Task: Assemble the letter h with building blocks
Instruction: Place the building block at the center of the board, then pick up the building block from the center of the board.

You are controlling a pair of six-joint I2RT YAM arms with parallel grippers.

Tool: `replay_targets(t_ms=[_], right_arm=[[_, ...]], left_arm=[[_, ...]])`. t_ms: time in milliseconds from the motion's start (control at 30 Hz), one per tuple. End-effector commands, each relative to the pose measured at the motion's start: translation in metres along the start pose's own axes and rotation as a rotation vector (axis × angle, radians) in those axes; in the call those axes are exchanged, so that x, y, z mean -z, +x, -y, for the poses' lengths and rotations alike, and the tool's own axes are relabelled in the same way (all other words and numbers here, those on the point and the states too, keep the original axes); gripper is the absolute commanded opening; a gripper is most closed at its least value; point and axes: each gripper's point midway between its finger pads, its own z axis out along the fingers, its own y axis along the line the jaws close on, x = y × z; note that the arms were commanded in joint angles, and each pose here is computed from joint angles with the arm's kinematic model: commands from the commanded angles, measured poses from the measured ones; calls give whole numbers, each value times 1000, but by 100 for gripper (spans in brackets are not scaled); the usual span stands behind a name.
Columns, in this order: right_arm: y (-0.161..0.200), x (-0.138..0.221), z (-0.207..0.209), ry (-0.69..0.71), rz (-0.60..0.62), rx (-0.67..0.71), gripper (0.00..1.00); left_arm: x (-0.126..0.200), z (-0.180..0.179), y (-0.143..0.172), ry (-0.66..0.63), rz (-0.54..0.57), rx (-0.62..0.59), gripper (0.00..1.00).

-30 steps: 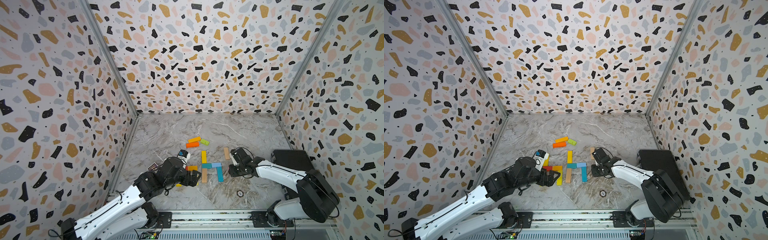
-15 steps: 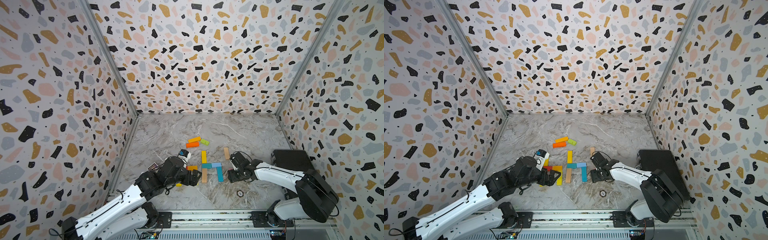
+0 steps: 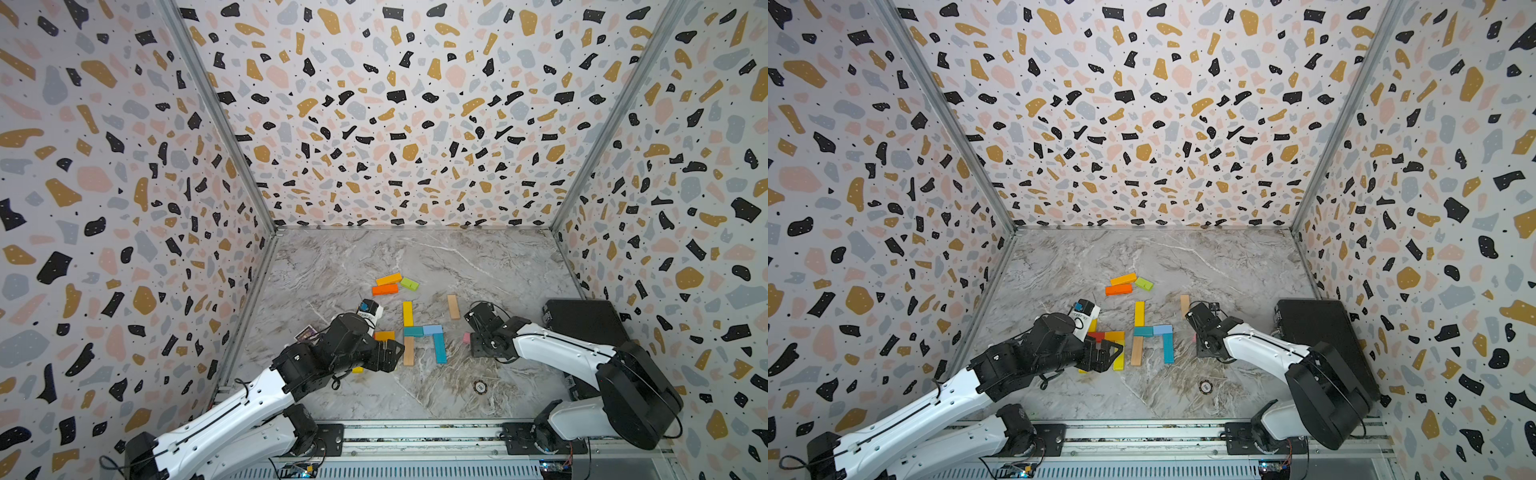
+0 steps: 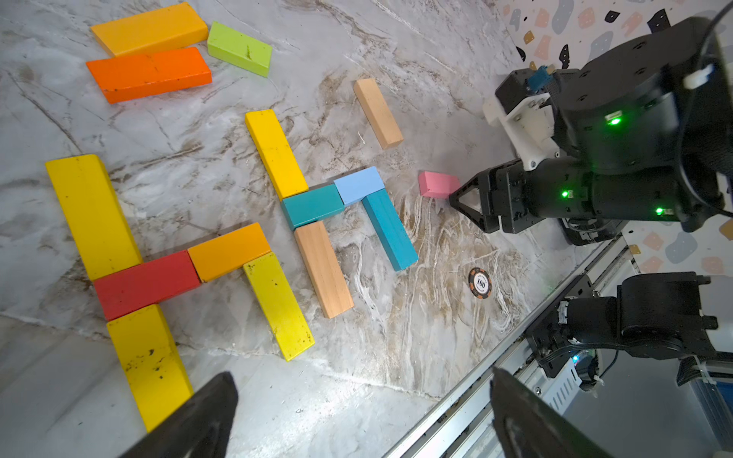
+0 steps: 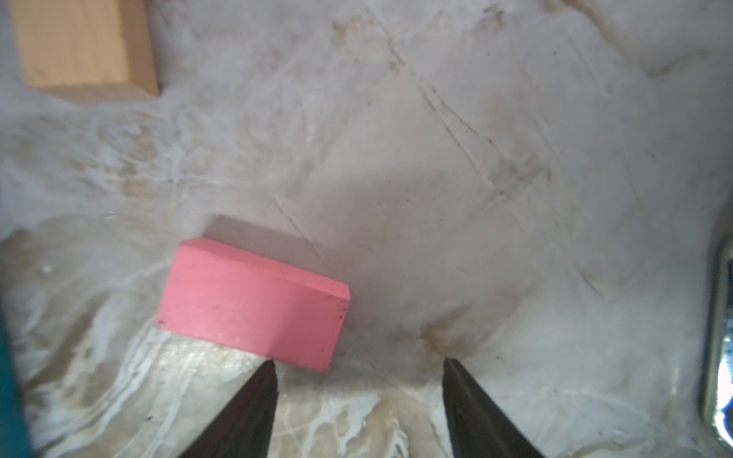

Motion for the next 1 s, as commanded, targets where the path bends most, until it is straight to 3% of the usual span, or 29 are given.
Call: replay_targets(t_ms=[0, 233, 400, 700, 967], right_arm=[[-11, 14, -20, -118, 30, -120, 75], [-7, 2, -36, -136, -66, -306, 82], [-19, -2, -29, -111, 13, -404, 84], [-16, -9, -31, -75, -24, -387, 79], [-10, -24, -41, -83, -74, -330, 67]], left_arm=[[3, 2, -2, 22, 25, -6, 99], [7, 2, -1, 28, 33, -13, 99], [8, 3, 0, 37, 33, -13, 99], [11, 2, 0, 37, 41, -18, 99], [11, 2, -1, 37, 42, -17, 99]])
